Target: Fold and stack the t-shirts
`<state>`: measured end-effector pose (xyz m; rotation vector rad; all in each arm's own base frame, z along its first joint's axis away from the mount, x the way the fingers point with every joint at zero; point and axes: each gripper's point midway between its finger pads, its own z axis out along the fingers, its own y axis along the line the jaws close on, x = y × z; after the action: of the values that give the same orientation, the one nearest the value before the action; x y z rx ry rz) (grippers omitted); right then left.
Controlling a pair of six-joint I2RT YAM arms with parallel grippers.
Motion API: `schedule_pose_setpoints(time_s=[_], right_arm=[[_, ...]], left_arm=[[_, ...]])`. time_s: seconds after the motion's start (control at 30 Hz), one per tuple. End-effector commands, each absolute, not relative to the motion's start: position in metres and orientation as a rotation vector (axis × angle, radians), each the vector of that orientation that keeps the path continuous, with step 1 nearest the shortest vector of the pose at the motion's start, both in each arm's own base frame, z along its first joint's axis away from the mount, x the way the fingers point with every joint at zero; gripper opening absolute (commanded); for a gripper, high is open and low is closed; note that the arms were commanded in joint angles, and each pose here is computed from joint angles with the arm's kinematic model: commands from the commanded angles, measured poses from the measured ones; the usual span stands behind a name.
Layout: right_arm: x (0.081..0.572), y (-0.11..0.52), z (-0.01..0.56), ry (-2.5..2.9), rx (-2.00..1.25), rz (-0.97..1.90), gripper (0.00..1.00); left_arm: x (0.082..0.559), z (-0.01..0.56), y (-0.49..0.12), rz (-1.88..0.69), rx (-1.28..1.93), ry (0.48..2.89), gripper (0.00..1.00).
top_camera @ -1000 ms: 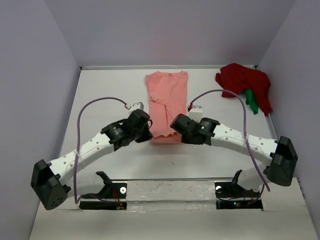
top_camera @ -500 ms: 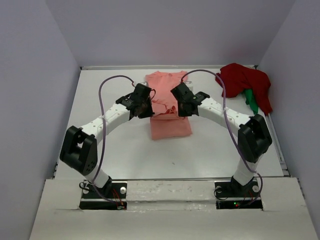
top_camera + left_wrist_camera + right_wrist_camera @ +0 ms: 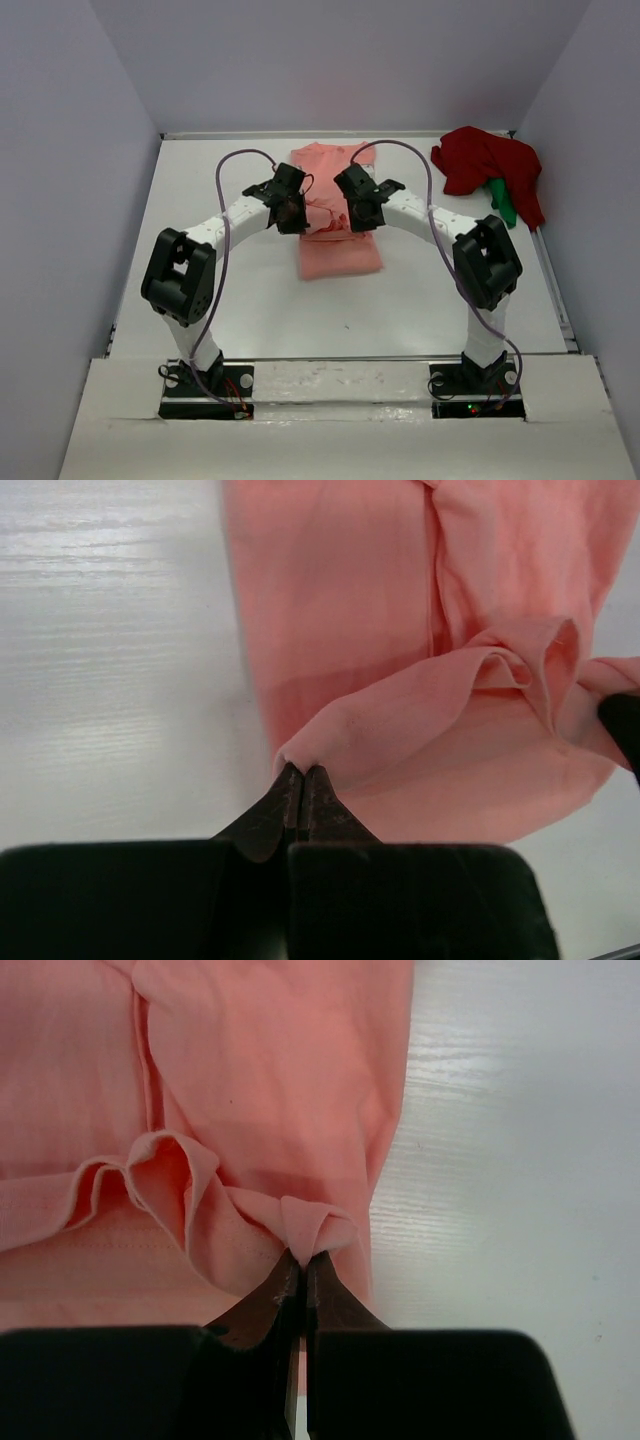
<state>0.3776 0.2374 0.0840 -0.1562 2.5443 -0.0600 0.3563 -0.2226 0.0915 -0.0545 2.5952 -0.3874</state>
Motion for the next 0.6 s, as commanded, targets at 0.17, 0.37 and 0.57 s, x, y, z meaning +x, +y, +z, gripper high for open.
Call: schedule_pose_setpoints(time_s=[0.17, 0.37, 0.57], right_arm=[[0.418, 0.219, 0.099, 2.488, -0.071, -0.107, 0.00], [0.433, 0.213, 0.088, 2.510, -0.043, -0.116, 0.11], [0.437, 0.212, 0.067, 2.530, -0.056, -0.164, 0.48]], left_arm=[[0.385, 0.101, -0.228, -0.417, 0.007, 2.557, 0.00], [0.398, 0.106, -0.235, -0.424, 0.055, 2.552, 0.00], [0.416, 0.106, -0.234, -0.383, 0.058, 2.545, 0.00]])
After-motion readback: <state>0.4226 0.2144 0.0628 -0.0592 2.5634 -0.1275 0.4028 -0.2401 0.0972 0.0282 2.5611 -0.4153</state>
